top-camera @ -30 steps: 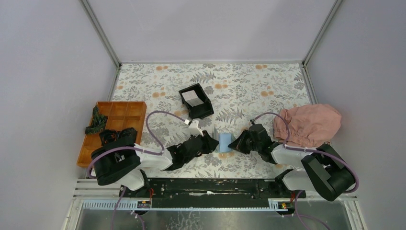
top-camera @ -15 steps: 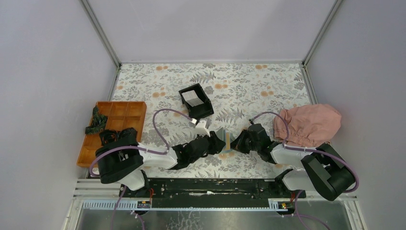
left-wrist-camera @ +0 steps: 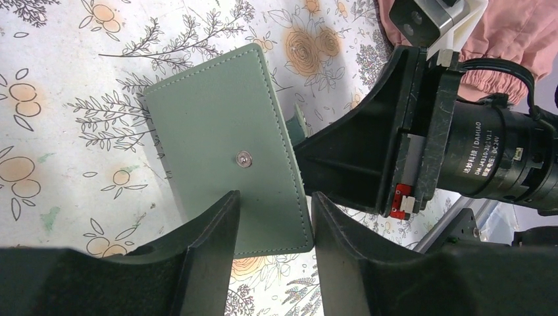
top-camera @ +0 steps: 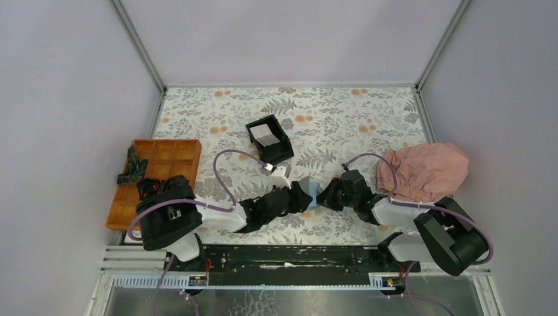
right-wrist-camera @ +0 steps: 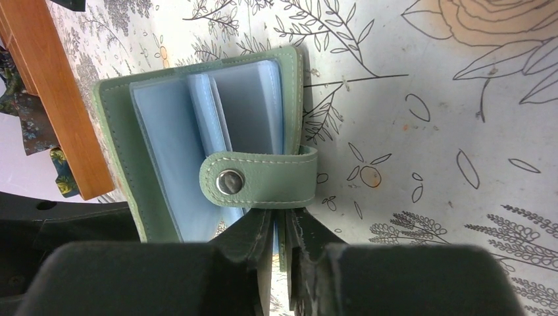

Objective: Put the credit cards into the card holder
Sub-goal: Close the card holder at the center of the board.

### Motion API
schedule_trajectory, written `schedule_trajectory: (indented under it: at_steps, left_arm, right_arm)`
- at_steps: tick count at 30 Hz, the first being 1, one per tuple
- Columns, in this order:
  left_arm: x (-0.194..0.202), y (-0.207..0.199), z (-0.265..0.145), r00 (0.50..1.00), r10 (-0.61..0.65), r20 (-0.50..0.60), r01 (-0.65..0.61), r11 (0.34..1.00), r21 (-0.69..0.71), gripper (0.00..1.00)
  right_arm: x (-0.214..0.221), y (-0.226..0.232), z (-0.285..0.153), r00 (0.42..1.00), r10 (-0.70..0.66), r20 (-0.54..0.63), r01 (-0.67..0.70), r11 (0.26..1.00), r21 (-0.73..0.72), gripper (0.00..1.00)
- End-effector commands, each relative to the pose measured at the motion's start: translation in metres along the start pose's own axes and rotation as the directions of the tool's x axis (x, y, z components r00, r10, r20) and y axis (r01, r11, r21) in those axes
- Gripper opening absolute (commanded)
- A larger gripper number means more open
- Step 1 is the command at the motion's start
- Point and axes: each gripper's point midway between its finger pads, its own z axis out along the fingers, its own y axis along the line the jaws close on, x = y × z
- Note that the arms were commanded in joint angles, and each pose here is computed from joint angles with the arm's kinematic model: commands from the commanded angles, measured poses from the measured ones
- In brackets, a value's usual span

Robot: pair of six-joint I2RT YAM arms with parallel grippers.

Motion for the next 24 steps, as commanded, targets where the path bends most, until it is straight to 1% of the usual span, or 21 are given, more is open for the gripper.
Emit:
schedule_trajectory:
  at_steps: [1,3,13,18,21,24]
  left_arm:
    - [-0.002,-0.011,0.001,1.000,0.000,0.011,-0.001,0.999,0.040,0.52]
    - [-0.002,-0.013,0.001,1.000,-0.003,0.013,0.003,0.999,0.047,0.52]
    - [-0.001,-0.019,0.002,0.998,-0.048,0.027,0.046,0.996,0.079,0.54]
    - [-0.006,-0.013,-0.001,0.997,-0.060,0.052,0.057,0.997,0.057,0.54]
    - [-0.004,-0.009,-0.002,0.997,-0.057,0.050,0.055,0.998,0.043,0.54]
    - [-0.001,-0.006,0.000,0.997,-0.060,0.043,0.059,0.998,0.031,0.54]
  right_arm:
    - [-0.008,0.007,0.001,0.999,-0.035,0.032,0.035,0.999,-0.004,0.19]
    - [-0.008,0.005,0.001,0.999,-0.038,0.036,0.038,0.999,0.001,0.25]
    - [-0.006,0.000,-0.004,0.998,-0.042,0.050,0.042,0.999,0.002,0.31]
    - [-0.008,-0.001,-0.011,0.996,-0.048,0.078,0.048,0.999,-0.005,0.36]
    - [-0.009,-0.001,-0.015,0.994,-0.044,0.098,0.046,0.999,-0.019,0.40]
    - [-0.009,0.001,-0.017,0.994,-0.032,0.109,0.036,0.999,-0.040,0.42]
